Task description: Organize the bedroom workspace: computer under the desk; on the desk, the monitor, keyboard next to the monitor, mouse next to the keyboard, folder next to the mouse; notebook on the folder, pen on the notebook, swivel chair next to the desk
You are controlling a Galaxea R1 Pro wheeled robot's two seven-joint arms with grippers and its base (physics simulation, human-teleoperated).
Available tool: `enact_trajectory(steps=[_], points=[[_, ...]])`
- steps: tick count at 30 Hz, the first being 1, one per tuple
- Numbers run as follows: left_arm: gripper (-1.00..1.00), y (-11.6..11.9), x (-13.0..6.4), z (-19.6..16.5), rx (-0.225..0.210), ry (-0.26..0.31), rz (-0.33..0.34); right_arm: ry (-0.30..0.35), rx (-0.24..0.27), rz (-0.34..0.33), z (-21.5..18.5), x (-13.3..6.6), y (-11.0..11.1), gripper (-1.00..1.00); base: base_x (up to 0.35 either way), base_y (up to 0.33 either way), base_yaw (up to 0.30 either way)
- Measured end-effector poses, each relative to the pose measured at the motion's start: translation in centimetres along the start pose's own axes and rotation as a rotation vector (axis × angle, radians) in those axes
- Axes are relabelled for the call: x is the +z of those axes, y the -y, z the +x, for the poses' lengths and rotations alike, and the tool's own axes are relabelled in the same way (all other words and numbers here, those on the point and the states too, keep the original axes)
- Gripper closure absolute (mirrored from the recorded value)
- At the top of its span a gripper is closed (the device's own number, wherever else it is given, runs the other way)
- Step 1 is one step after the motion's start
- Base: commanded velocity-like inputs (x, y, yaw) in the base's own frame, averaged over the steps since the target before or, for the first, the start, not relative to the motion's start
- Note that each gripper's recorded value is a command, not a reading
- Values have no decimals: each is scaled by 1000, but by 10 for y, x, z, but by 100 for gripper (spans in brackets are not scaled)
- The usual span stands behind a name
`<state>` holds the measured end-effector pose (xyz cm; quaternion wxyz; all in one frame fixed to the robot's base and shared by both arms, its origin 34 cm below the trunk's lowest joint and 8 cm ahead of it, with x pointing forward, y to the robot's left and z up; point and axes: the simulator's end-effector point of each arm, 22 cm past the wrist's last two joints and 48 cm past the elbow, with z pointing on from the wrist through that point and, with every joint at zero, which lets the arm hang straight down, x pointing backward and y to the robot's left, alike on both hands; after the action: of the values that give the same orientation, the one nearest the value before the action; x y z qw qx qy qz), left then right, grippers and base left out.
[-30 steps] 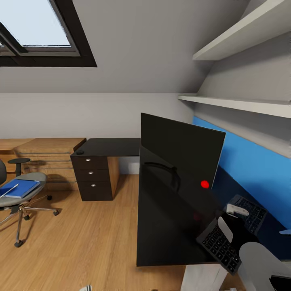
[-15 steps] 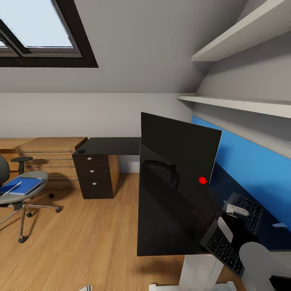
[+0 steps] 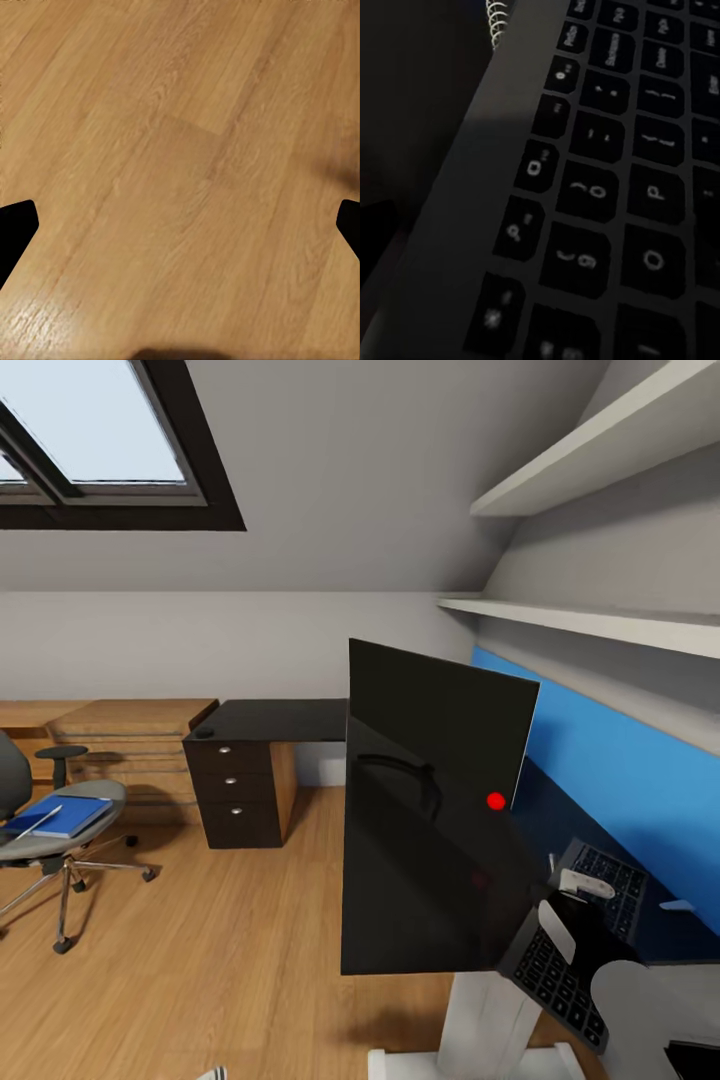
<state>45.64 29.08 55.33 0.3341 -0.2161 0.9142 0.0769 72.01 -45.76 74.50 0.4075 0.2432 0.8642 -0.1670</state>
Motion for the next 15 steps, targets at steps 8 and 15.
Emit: enact_trajectory(steps=[8,15], points=[[-100,0,-10,-8,0,-3,-1,77,42,-37,-51,-17,-10,-100,0,0,0],[-100,1,-19,-14,1,-5,-1,95,47,-49,-74,-29,-13,-100,0,0,0]])
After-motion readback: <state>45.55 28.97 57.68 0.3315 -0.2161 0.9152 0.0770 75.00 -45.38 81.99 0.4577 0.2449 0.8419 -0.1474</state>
